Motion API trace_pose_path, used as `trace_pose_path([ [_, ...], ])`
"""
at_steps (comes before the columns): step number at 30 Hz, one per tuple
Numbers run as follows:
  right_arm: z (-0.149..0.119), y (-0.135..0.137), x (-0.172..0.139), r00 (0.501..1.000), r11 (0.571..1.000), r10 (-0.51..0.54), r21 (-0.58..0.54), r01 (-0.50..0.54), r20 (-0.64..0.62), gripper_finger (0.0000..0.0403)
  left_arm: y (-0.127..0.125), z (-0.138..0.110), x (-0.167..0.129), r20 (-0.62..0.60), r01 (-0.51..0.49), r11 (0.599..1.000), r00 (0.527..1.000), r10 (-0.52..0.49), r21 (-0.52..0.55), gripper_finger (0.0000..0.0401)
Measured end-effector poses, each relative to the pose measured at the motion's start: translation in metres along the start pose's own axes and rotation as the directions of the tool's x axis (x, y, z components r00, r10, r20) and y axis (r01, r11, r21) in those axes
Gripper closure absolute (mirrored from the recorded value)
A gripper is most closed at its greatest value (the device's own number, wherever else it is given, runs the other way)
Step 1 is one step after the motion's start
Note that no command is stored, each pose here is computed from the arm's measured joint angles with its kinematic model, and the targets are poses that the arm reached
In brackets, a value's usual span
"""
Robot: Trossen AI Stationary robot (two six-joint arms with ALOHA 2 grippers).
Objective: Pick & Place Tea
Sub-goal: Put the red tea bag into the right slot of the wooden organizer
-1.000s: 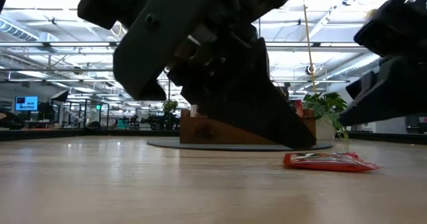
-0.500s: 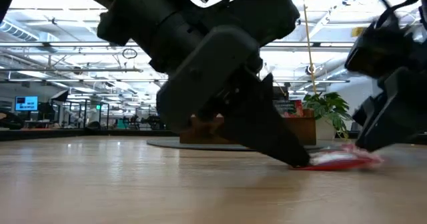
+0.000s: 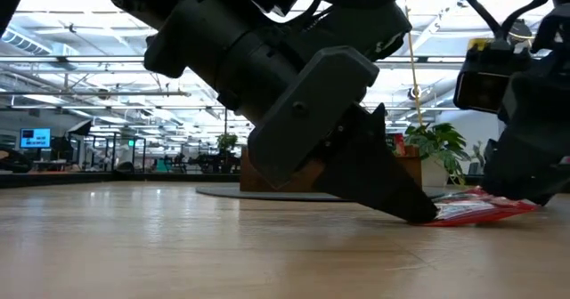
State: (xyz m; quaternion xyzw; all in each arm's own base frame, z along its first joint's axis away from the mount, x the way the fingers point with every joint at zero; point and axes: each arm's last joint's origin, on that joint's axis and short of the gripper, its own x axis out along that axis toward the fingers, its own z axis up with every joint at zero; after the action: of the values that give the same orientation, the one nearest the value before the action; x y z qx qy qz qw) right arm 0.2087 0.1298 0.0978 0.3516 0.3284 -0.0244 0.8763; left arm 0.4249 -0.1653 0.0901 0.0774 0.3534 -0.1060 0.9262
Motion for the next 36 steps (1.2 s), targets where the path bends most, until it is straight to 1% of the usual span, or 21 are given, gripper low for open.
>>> trace_pose_path([
  [4,0.0035,-0.002,0.0008,1.0,0.999,-0.013,0.038,0.012,0.013,0.0238,-0.0001,-0.0002,0.0002,0.002,0.0,1.0,1.0,0.0,0.002,0.0392],
  [7,0.0065,-0.0049,0.0018,0.999,0.998,-0.032,0.047,0.031,0.019,0.0245,-0.0001,0.0,0.0007,0.01,0.001,1.0,1.0,-0.001,0.005,0.0397],
  [13,0.008,-0.0079,0.0027,0.998,0.998,-0.053,0.047,0.052,0.018,0.0259,0.0014,-0.0002,0.001,0.009,0.004,1.0,1.0,-0.004,0.002,0.039],
  [16,0.0075,-0.0083,0.0037,0.998,0.998,-0.054,0.045,0.053,0.018,0.0268,0.0014,-0.0004,0.001,0.009,0.003,1.0,1.0,-0.003,0.006,0.0397],
  [18,0.0068,-0.0089,0.0052,0.998,0.997,-0.055,0.048,0.054,0.02,0.0274,0.0015,-0.0005,0.0011,0.008,0.003,1.0,1.0,-0.003,0.006,0.0394],
  [20,0.006,-0.0084,0.0062,0.999,0.998,-0.046,0.051,0.045,0.023,0.028,0.0017,-0.0003,0.0012,0.01,0.003,1.0,1.0,-0.003,0.005,0.0391],
  [23,0.0054,-0.007,0.0071,0.999,0.999,-0.023,0.05,0.022,0.027,0.0285,0.0018,-0.0006,0.0013,0.01,0.002,1.0,1.0,-0.002,0.006,0.0396],
  [29,0.0039,-0.0045,0.007,1.0,0.999,0.001,0.048,-0.001,0.006,0.0289,0.0036,-0.0006,0.0016,0.01,-0.001,1.0,1.0,0.001,0.003,0.0389],
  [31,0.0029,-0.005,0.0069,1.0,0.999,0.005,0.054,-0.004,-0.016,0.0289,0.0043,-0.0006,0.0017,0.01,0.0,1.0,1.0,0.0,0.002,0.0393],
  [33,0.0017,-0.0066,0.0069,0.999,0.998,-0.007,0.066,0.009,-0.034,0.0289,0.0043,-0.0006,0.0017,0.01,-0.001,1.0,1.0,0.001,0.003,0.0397],
  [36,0.0003,-0.008,0.0069,0.998,0.997,-0.016,0.07,0.02,-0.056,0.0289,0.0045,-0.0006,0.0018,0.01,-0.001,1.0,1.0,0.001,0.003,0.0393],
])
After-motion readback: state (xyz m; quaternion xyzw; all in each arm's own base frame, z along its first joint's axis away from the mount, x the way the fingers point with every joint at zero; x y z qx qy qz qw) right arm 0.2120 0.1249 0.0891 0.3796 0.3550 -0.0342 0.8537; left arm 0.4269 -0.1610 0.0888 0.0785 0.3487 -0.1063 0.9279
